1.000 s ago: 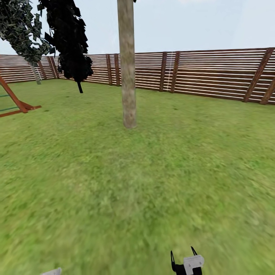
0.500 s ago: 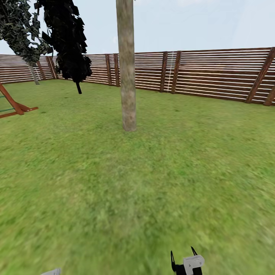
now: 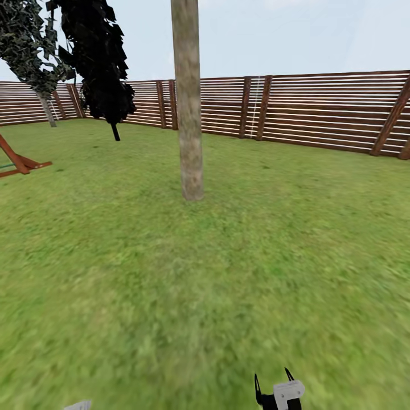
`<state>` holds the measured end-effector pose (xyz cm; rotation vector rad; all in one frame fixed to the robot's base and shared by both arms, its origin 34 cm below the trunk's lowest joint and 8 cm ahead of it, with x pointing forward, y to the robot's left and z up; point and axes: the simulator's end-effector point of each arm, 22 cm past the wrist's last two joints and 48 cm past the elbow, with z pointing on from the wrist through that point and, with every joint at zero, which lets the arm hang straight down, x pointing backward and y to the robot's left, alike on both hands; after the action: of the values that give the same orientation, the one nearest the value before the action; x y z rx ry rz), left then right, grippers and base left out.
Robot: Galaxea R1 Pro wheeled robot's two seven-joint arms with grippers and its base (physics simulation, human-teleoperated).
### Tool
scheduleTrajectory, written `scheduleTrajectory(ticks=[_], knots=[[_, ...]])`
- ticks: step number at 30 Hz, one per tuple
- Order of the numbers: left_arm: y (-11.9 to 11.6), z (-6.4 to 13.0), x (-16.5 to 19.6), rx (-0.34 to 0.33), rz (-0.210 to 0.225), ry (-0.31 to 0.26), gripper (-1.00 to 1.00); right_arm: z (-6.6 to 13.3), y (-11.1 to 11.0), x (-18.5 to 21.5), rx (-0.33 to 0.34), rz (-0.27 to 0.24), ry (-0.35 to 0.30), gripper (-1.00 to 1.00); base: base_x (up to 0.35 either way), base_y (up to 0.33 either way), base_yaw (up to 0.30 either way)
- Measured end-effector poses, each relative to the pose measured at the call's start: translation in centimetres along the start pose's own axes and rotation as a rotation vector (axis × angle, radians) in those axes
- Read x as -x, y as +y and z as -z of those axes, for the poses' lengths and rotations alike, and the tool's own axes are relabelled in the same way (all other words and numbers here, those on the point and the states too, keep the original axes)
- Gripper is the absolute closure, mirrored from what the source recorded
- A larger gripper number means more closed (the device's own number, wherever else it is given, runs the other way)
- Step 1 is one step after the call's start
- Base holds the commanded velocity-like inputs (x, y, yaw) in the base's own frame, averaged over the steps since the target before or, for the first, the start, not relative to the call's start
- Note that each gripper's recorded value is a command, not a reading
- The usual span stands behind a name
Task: In the garden, pick up the pesticide atomizer on the floor and spray pesticide onto both trees until each tree trunk is fully covered.
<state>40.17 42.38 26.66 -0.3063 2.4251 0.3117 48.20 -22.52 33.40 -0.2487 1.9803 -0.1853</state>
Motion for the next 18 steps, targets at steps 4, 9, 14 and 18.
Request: scheduleTrajectory(ticks=[4,9,14,18], knots=[[-0.01,0.00,0.00,0.000,0.000,0.000,1.00,0.00,0.00,0.00,0.000,0.000,0.000,-1.00,0.339,0.000,0.000],[-0.01,0.00,0.00,0.000,0.000,0.000,1.00,0.00,0.00,0.00,0.000,0.000,0.000,-1.00,0.339,0.000,0.000],[-0.01,0.00,0.00,0.000,0.000,0.000,1.00,0.00,0.00,0.00,0.000,0.000,0.000,-1.00,0.339,0.000,0.000],[-0.01,0.00,0.00,0.000,0.000,0.000,1.00,0.00,0.00,0.00,0.000,0.000,0.000,-1.00,0.339,0.000,0.000]])
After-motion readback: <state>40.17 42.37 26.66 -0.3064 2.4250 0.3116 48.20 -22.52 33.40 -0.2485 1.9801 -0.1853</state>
